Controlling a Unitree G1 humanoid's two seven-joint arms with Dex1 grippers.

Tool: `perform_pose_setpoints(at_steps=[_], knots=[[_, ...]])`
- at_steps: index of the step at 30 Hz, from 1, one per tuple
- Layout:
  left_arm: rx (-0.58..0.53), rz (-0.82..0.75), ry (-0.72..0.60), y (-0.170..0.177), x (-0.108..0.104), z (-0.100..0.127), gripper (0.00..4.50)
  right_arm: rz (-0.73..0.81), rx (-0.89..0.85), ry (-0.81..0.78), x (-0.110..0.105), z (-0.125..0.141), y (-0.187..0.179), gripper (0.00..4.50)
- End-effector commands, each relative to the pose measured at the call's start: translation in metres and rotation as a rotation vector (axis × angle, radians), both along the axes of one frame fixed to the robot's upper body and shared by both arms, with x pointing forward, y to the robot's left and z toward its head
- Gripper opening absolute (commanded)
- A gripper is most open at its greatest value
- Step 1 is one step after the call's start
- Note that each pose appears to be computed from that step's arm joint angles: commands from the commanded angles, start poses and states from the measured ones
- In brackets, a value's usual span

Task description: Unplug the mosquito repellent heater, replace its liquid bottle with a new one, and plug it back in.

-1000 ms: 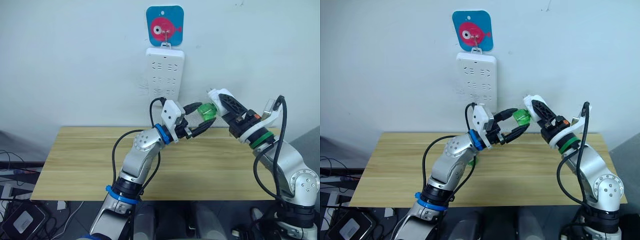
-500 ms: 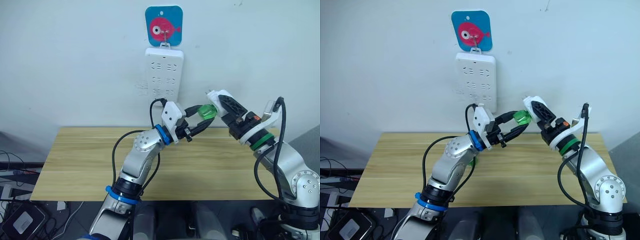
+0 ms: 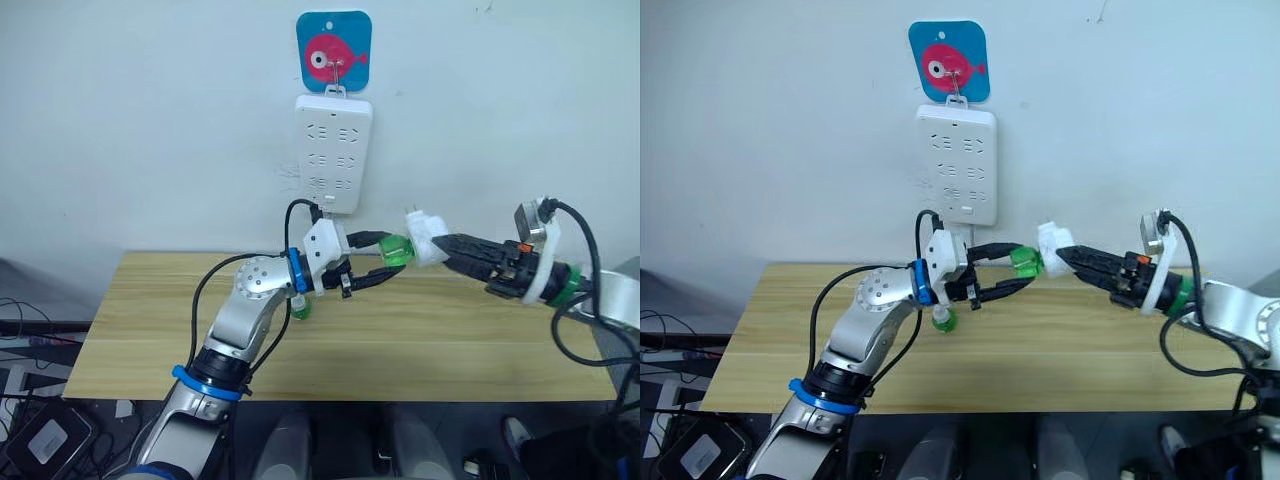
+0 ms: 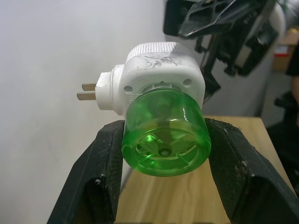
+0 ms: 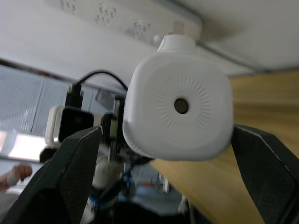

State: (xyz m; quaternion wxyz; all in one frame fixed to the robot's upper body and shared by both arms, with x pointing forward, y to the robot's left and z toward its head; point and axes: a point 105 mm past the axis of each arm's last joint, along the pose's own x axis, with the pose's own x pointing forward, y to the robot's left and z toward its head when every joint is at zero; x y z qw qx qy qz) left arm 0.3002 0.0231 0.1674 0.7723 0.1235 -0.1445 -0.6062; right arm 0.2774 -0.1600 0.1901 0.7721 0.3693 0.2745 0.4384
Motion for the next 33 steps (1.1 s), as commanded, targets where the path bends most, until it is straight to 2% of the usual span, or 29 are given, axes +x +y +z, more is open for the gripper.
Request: perform_pose_setpoints(at_steps=[1, 9, 20, 23, 26, 29, 33], knots=[[0.005, -0.088, -0.059, -0.008, -0.018, 0.007, 2.28, 0.158, 0.056, 0.018, -0.009, 0.014, 0.005, 4.45], [0.023, -0.113, -0.070, -0.012, -0.025, 0.003, 2.28, 0.208, -0.001, 0.086, 0.002, 0.014, 0.007, 4.45], [0.008, -0.101, -0.064, -0.014, -0.027, 0.003, 2.28, 0.261, -0.047, 0.090, -0.002, 0.010, 0.006, 4.45], [0.006, -0.105, -0.062, -0.015, -0.028, 0.003, 2.28, 0.263, -0.053, 0.084, -0.002, 0.009, 0.006, 3.89], [0.005, -0.111, -0.060, -0.016, -0.029, 0.003, 2.28, 0.272, -0.059, 0.081, -0.003, 0.009, 0.005, 3.01], [0.005, -0.114, -0.059, -0.017, -0.029, 0.003, 2.28, 0.278, -0.063, 0.072, -0.004, 0.009, 0.005, 2.98], [-0.047, -0.102, 0.066, -0.016, -0.023, 0.008, 2.28, 0.298, -0.106, 0.018, -0.007, 0.009, 0.007, 2.98]])
